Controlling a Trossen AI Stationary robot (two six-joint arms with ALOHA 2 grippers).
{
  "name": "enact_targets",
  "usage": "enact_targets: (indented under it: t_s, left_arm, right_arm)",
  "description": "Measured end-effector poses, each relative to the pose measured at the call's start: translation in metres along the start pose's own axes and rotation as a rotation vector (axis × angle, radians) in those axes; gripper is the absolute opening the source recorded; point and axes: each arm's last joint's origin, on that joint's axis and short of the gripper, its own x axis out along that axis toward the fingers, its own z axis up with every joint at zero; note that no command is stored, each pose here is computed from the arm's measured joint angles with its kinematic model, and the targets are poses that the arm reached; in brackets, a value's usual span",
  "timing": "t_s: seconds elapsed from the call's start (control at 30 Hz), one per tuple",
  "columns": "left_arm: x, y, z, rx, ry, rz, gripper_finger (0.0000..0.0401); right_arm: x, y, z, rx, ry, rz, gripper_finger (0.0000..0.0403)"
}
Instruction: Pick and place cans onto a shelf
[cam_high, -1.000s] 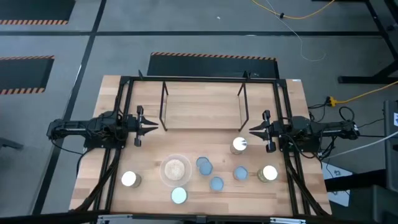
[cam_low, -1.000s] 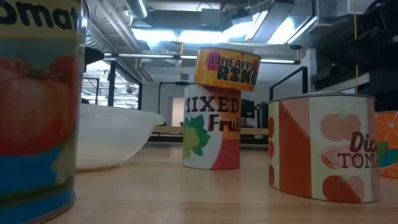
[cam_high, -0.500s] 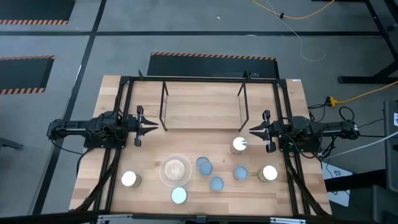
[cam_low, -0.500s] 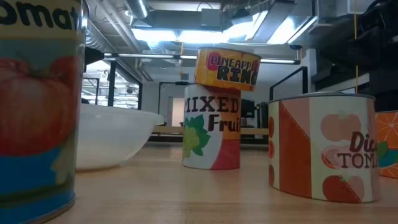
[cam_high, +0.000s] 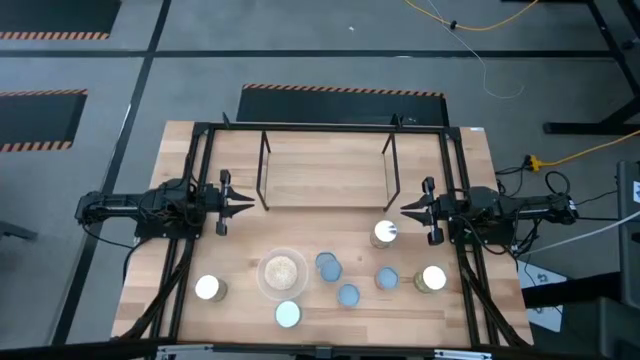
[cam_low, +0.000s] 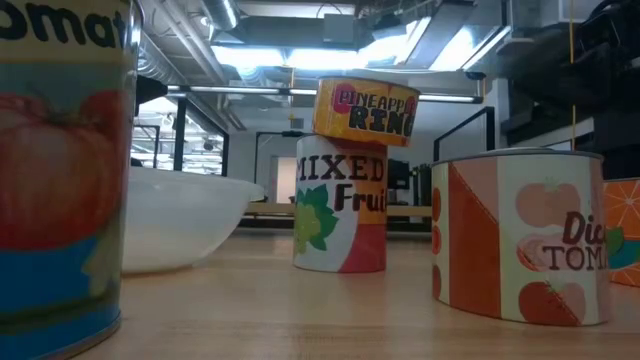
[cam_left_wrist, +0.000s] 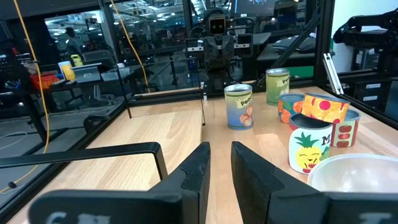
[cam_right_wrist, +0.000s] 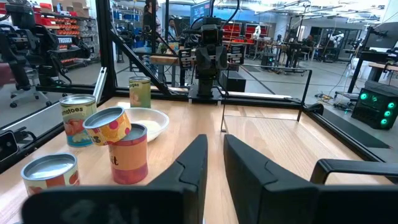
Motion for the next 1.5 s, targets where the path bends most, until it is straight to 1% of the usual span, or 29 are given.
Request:
enact_targets:
  t_s: [0.23, 0.57, 0.7, 1.07, 1.27, 1.4, 1.5]
  left_arm:
    - [0.0000, 0.0000, 0.0000, 0.000, 0.000, 0.000, 0.0059]
    - [0.0000, 0.0001, 0.0002, 0.000, -0.002, 0.001, 0.0059]
    - [0.0000, 0.0009, 0.0003, 0.000, -0.001, 0.029, 0.0059]
    - [0.0000, 0.0008, 0.0002, 0.000, -0.001, 0.027, 0.0062]
    - [0.0000, 0.0013, 0.0003, -0.013, -0.001, 0.043, 0.0089]
    - [-0.0001, 0.0024, 0.0007, -0.035, -0.004, 0.082, 0.0123]
    - [-0.0001, 0.0026, 0.0008, -0.035, -0.004, 0.087, 0.0150]
  right_arm:
    - [0.0000, 0.0000, 0.0000, -0.052, 0.000, 0.000, 0.0059]
    - [0.0000, 0.0000, 0.0000, -0.053, 0.000, 0.000, 0.0059]
    - [0.0000, 0.0000, 0.0000, -0.056, 0.000, 0.000, 0.0059]
    - [0.0000, 0.0000, 0.0000, -0.056, 0.000, 0.000, 0.0059]
    - [0.0000, 0.0000, 0.0000, -0.056, 0.000, -0.001, 0.0059]
    - [0.0000, 0.0000, 0.0000, -0.056, 0.000, -0.001, 0.0059]
    - [0.0000, 0.0000, 0.0000, -0.057, 0.000, 0.000, 0.0059]
